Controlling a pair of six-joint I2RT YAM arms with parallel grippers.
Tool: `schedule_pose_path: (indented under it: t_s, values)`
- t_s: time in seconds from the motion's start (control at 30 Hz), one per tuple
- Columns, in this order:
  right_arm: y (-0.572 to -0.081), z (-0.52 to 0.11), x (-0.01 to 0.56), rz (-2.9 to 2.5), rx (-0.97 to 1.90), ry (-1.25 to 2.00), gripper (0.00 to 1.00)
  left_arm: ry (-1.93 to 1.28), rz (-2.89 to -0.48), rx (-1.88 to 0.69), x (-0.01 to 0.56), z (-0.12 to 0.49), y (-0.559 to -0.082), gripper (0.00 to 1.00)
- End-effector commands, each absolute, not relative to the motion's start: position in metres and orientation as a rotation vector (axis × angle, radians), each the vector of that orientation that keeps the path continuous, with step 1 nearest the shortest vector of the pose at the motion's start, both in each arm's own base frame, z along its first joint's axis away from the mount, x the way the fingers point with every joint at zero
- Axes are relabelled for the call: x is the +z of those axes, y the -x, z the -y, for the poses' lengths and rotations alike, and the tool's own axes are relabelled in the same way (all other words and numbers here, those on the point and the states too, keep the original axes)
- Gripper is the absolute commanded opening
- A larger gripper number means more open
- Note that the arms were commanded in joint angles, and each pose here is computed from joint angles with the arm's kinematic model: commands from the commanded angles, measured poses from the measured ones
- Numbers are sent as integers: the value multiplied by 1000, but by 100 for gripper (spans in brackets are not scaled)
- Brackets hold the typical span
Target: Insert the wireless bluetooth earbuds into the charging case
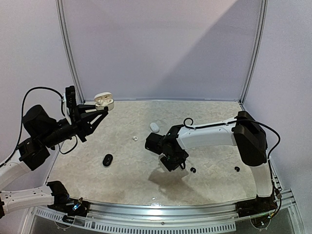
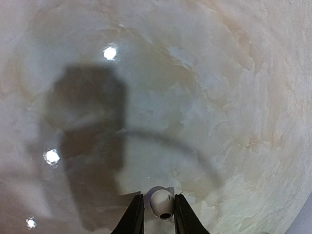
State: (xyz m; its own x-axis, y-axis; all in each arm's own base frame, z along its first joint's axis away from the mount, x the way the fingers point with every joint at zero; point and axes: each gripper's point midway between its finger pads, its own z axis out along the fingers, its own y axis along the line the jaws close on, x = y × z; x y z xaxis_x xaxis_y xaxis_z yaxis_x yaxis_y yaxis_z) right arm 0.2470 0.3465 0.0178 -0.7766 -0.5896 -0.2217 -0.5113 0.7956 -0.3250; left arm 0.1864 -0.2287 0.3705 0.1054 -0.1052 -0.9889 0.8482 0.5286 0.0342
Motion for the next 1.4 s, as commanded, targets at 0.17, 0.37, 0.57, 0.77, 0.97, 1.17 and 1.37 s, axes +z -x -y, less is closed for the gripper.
schedule_pose_path:
  t_s: [0.17,0.37,0.57,0.77,0.97,1.17,1.37]
  values:
    - [-227,-363,19,-2699,-293,895,22,-750,-1300,-789,359,228,-191,0]
    - [-220,-366,24,-2690,-293,916,23,-751,-1301,-790,358,228,-191,0]
    - [-218,-380,31,-2660,-243,937,25,-754,-1300,-793,357,229,-191,0]
    - [-215,-388,31,-2661,-188,959,25,-756,-1300,-790,357,229,-191,0]
    - [-210,-389,34,-2669,-165,977,22,-757,-1304,-790,356,229,-191,0]
    - [-194,-400,40,-2662,-98,1033,22,-757,-1302,-792,356,229,-191,0]
    - [-180,-412,38,-2657,-37,1096,22,-758,-1303,-791,355,230,-191,0]
